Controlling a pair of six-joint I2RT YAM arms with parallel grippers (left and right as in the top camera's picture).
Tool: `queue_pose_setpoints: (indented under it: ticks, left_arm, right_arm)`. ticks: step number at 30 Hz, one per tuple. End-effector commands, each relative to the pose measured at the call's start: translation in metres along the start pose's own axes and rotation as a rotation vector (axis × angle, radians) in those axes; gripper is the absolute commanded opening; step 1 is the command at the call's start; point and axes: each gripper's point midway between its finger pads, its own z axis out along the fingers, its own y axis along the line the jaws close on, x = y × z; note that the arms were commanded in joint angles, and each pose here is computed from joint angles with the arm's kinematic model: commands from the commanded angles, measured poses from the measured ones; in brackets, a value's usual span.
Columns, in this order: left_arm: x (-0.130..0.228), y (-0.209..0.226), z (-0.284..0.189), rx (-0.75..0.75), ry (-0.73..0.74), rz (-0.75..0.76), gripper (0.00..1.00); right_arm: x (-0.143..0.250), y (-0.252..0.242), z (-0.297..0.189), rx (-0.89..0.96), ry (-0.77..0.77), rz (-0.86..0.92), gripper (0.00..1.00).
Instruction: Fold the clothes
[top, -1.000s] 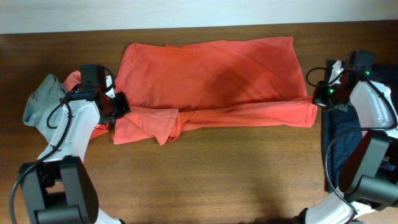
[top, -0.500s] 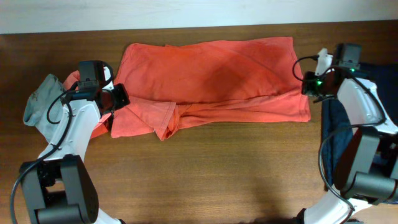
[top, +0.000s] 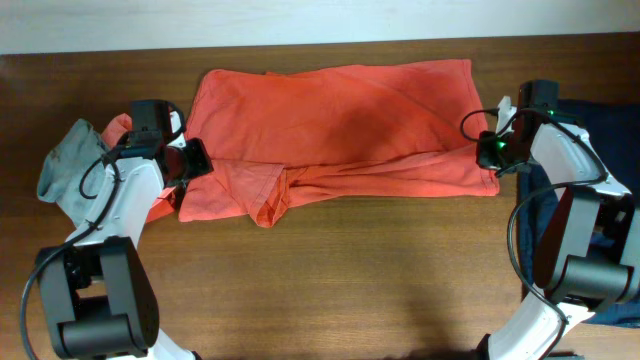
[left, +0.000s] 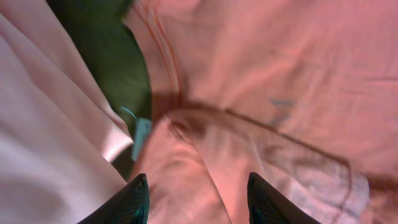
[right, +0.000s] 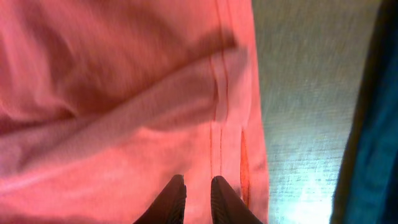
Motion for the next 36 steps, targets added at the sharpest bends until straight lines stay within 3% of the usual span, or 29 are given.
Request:
queue_pose_setpoints:
  ticks: [1, 12, 17, 20, 21, 23, 27, 36]
  left_arm:
    - [0.022, -0.036, -0.004, 0.192, 0.104, 0.005, 0.51]
    - [0.115, -0.083, -0.002, 0.138, 0.395, 0.171, 0.48]
    - [0.121, -0.063, 0.001, -0.061, 0.377, 0.260, 0.48]
    - [0.122, -0.062, 0.003, -0.094, 0.371, 0.282, 0.48]
    - [0.123, -0.060, 0.004, -0.107, 0.370, 0.286, 0.46]
    - [0.125, -0.057, 0.009, -0.118, 0.368, 0.290, 0.25]
    - [0.130, -0.055, 0.019, -0.121, 0.390, 0.289, 0.00]
    - [0.111, -0.073, 0.009, -0.062, 0.330, 0.291, 0.00]
  right_arm:
    - [0.001, 0.000, -0.009, 0.015, 0.009, 0.002, 0.20]
    - [0.009, 0.000, -0.009, 0.014, 0.038, -0.001, 0.20]
    - [0.009, 0.000, -0.009, 0.013, 0.037, -0.001, 0.20]
    - [0.009, 0.000, -0.009, 0.013, 0.039, -0.001, 0.21]
    - [0.009, 0.000, -0.009, 0.013, 0.039, -0.001, 0.21]
    - [0.009, 0.000, -0.009, 0.013, 0.038, -0.001, 0.20]
    - [0.009, 0.000, -0.009, 0.013, 0.039, -0.001, 0.20]
    - [0.009, -0.001, -0.009, 0.014, 0.038, 0.000, 0.20]
